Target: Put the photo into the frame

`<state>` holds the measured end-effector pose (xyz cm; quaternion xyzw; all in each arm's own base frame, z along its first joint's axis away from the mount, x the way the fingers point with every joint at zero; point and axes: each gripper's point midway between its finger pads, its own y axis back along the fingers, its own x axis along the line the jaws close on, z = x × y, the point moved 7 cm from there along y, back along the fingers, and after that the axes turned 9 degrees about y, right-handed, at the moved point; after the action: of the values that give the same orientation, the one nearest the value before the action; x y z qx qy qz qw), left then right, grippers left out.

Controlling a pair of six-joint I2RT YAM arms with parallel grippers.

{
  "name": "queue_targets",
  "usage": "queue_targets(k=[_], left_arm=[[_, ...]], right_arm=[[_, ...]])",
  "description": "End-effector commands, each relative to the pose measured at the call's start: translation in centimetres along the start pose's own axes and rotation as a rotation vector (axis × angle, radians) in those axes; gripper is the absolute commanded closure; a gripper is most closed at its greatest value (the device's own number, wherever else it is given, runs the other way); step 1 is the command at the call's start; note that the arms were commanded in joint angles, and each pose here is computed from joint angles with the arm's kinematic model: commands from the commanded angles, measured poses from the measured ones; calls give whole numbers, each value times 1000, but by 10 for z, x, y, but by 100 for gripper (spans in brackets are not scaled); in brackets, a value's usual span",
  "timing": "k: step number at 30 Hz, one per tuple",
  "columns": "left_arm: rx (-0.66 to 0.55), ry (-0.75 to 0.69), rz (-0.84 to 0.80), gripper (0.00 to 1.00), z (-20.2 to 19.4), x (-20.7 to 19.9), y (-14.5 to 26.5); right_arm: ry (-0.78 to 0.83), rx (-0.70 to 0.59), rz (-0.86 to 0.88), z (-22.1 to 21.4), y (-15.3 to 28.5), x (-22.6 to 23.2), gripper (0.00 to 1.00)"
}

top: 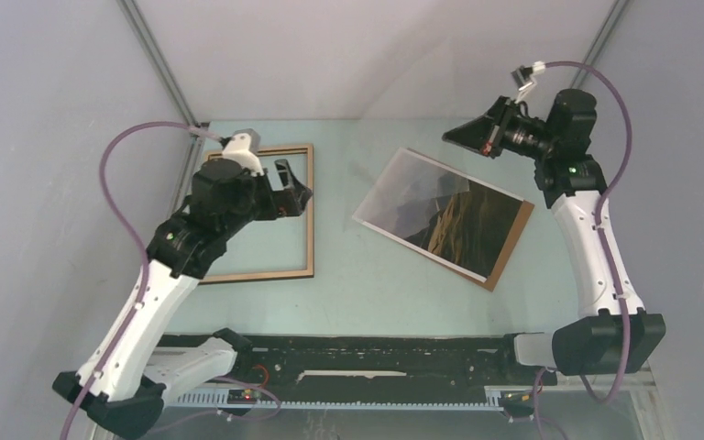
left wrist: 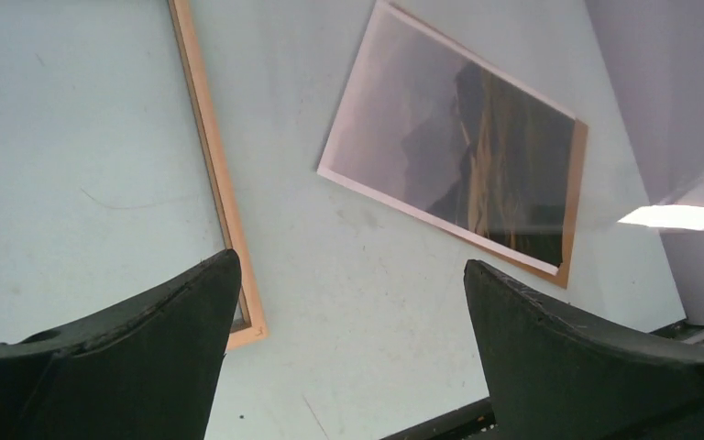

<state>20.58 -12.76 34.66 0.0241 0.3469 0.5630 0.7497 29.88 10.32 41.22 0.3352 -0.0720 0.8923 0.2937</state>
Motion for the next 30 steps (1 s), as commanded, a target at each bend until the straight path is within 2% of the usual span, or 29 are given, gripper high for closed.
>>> queue_targets(k=[1,3,9,14,19,23,30], left_arm=[[-113,-102,-152,0,37,-13,34],[-129,-150,-242,0,46,-24,35],[-157,-252,-359,0,72,-46,26],[-122,-244,-410,0,85,-44,14],[-47,-219,-579,0,68,-38,18],[-8,-247,-663,0,53,-34,19],[40,-256,-619,0,45,-18,-23]], right_arm=[[10,119,175,-14,-1,41,100],[25,162,217,-23,1,51,100],[86,277,279,-53,12,64,100],[145,345,305,-76,8,59,100],[290,341,397,-93,7,56,100],[342,367,459,-105,5,57,100],[369,382,519,-111,9,64,100]])
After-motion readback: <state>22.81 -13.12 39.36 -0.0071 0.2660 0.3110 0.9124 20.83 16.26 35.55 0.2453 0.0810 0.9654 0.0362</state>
